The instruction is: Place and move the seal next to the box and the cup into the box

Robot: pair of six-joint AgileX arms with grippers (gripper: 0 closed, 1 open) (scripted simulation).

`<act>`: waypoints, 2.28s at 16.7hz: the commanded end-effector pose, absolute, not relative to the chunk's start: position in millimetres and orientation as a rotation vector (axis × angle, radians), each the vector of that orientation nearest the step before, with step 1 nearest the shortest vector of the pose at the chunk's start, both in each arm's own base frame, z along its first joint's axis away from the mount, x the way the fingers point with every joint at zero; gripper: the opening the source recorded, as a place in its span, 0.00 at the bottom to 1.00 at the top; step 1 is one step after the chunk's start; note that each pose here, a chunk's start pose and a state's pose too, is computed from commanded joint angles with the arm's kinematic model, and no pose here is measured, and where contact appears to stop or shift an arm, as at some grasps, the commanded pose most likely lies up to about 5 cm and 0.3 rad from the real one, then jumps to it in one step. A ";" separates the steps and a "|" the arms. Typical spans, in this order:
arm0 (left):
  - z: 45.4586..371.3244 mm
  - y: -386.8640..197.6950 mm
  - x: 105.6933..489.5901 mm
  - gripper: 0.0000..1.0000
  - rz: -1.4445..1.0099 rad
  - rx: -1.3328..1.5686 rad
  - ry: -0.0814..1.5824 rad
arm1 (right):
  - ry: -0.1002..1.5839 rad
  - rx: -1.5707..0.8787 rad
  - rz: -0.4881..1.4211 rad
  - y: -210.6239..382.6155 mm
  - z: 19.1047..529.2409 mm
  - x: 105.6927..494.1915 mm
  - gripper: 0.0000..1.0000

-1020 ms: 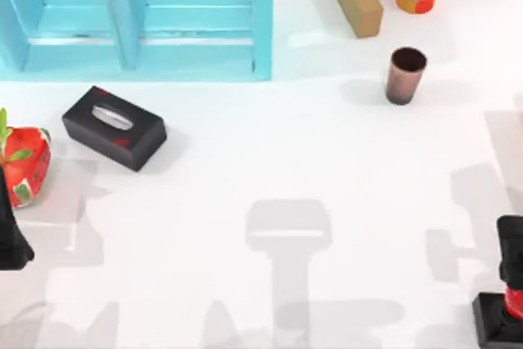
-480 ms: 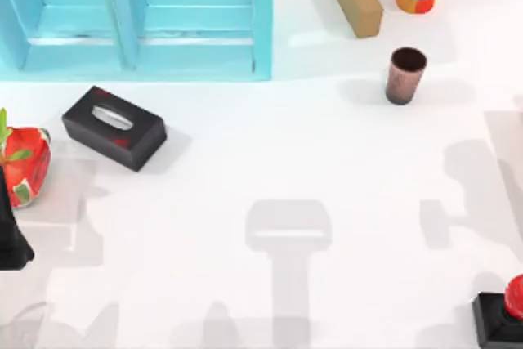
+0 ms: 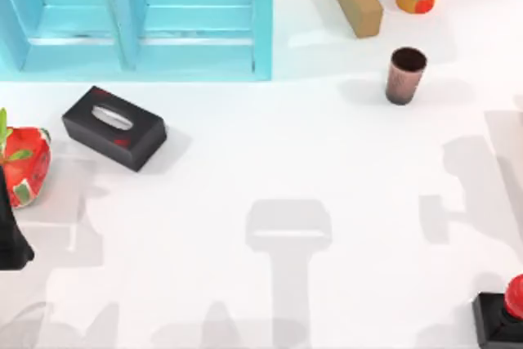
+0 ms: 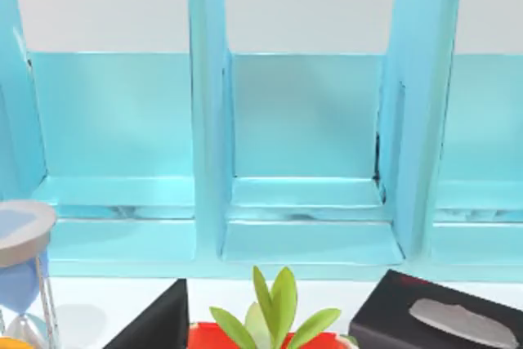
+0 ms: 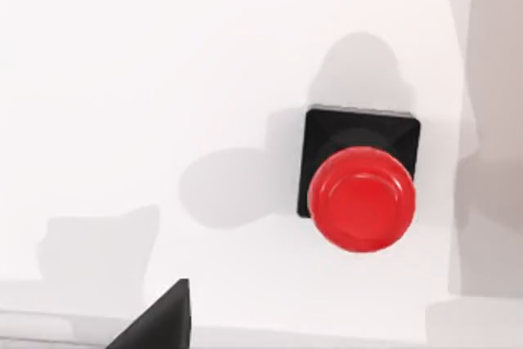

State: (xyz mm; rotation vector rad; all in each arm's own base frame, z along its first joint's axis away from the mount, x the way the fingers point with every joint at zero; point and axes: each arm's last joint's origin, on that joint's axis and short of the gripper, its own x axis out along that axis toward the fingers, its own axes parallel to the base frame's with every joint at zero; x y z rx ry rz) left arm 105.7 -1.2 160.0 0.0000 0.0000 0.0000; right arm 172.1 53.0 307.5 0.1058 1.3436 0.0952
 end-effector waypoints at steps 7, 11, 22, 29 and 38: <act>160.0 -1.2 105.7 1.00 0.000 0.000 0.000 | 1.372 0.086 0.056 74.3 332.6 259.4 1.00; 160.0 -1.2 105.7 1.00 0.000 0.000 0.000 | 1.375 0.064 0.033 95.8 323.9 354.5 1.00; 160.0 -1.2 105.7 1.00 0.000 0.000 0.000 | 1.372 0.007 -0.008 116.7 225.1 488.6 1.00; 160.0 -1.2 105.7 1.00 0.000 0.000 0.000 | 1.373 0.006 -0.007 118.6 215.5 491.0 1.00; 160.0 -1.2 105.7 1.00 0.000 0.000 0.000 | 1.372 0.007 -0.008 116.5 147.0 504.4 1.00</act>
